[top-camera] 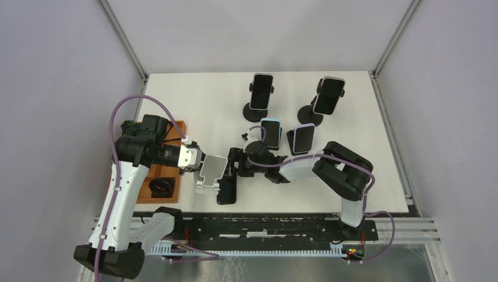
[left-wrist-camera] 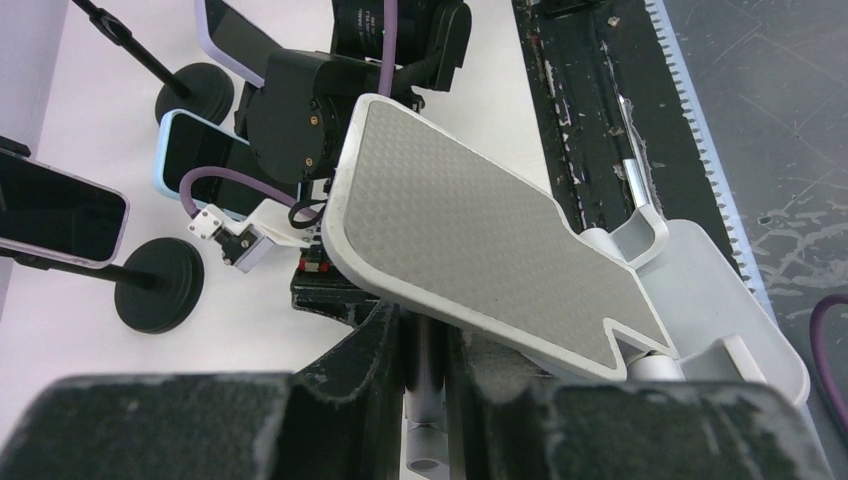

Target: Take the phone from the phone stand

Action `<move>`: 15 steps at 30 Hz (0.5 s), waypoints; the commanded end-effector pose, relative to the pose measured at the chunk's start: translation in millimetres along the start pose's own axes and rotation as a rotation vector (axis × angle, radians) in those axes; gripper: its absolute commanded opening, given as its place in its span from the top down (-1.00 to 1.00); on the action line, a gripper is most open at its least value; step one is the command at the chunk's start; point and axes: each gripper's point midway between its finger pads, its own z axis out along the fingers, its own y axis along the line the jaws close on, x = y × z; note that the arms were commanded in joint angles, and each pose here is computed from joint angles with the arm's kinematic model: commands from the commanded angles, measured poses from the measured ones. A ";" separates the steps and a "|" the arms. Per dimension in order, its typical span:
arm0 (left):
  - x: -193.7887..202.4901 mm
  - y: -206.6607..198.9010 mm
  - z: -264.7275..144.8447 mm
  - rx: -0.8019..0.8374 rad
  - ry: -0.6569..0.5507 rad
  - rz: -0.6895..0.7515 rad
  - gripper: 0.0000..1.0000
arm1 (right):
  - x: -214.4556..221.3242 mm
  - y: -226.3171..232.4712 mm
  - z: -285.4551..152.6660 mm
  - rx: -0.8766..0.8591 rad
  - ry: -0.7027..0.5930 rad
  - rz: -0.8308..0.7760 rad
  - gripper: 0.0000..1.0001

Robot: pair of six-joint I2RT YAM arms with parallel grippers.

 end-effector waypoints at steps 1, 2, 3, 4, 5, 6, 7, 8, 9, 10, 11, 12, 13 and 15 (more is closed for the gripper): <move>-14.9 -0.2 2.0 0.002 -0.073 0.008 0.96 | -9.3 -21.8 -17.6 0.146 -0.040 -0.080 -0.79; -15.4 0.2 2.0 0.001 -0.075 0.010 0.96 | -13.0 -19.9 -23.3 0.154 -0.052 -0.092 -0.82; -15.4 0.7 2.3 0.000 -0.078 0.010 0.96 | -17.9 -20.5 -28.9 0.164 -0.071 -0.108 -0.85; -15.6 1.5 2.5 -0.002 -0.080 0.012 0.96 | -24.6 -15.1 -35.7 0.156 -0.095 -0.125 -0.87; -15.9 2.6 2.7 -0.004 -0.083 0.013 0.96 | -29.9 -10.5 -43.1 0.145 -0.114 -0.139 -0.89; -16.2 3.6 2.8 -0.006 -0.086 0.014 0.96 | -34.2 -6.0 -49.6 0.131 -0.128 -0.162 -0.92; -16.6 4.6 2.9 -0.009 -0.087 0.014 0.96 | -41.0 3.3 -57.2 0.107 -0.147 -0.190 -0.93; -17.3 5.7 2.6 -0.012 -0.087 0.017 0.96 | -44.7 9.5 -62.2 0.086 -0.154 -0.221 -0.94; -17.2 7.1 2.6 -0.014 -0.087 0.018 0.96 | -50.8 18.4 -68.6 0.062 -0.165 -0.260 -0.94; -17.8 8.4 2.4 -0.017 -0.087 0.021 0.96 | -55.1 27.5 -74.1 0.028 -0.163 -0.303 -0.95; -18.5 9.8 2.0 -0.021 -0.086 0.023 0.96 | -57.6 39.6 -80.1 -0.028 -0.155 -0.337 -0.93; -18.8 11.2 1.8 -0.024 -0.086 0.028 0.96 | -58.6 52.9 -87.6 -0.097 -0.149 -0.369 -0.90; -18.6 11.8 1.9 -0.026 -0.085 0.026 0.96 | -57.2 64.9 -94.3 -0.163 -0.141 -0.391 -0.86; -19.3 13.6 1.6 -0.032 -0.086 0.030 0.96 | -53.8 100.1 -117.4 -0.349 -0.157 -0.449 -0.80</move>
